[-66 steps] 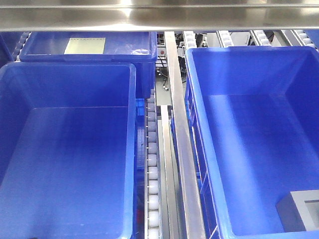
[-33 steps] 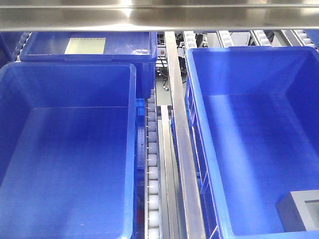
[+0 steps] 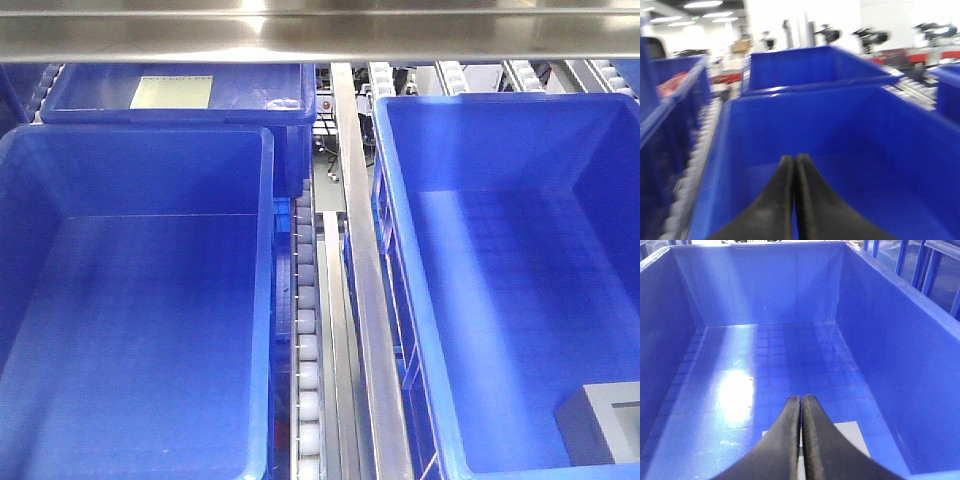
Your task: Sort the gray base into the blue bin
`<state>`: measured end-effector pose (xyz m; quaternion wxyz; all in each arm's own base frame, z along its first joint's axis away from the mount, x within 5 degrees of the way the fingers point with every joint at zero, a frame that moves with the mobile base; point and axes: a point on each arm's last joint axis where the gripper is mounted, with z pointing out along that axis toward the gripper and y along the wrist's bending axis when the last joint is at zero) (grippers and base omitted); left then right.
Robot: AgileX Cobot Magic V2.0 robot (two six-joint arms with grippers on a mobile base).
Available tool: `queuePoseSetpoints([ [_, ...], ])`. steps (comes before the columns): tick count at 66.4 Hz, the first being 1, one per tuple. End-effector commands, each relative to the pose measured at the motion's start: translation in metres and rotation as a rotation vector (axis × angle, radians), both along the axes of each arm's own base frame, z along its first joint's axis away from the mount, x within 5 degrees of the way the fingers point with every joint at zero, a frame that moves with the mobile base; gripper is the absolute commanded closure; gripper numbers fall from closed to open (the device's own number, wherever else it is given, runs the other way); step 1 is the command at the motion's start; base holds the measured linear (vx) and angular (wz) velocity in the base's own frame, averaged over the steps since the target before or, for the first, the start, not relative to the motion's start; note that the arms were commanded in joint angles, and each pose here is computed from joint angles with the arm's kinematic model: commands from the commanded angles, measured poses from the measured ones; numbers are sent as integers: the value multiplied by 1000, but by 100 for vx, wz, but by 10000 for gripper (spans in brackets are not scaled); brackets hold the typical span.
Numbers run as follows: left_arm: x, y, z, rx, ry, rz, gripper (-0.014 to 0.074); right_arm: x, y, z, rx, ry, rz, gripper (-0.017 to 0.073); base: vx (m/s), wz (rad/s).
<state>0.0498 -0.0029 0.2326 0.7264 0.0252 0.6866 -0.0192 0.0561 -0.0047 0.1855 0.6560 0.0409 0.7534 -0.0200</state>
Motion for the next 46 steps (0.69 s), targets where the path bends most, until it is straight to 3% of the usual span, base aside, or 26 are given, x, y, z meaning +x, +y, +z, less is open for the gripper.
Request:
queuePoseSetpoints([
  [1, -2, 3, 7, -7, -91, 54, 600, 2, -1, 3, -19, -31, -3, 564, 0, 0],
  [14, 5, 4, -26, -3, 5, 91, 600, 2, -1, 3, -19, -31, -3, 564, 0, 0],
  [46, 5, 5, -29, 0, 46, 93, 600, 2, -1, 3, -19, -31, -3, 564, 0, 0],
])
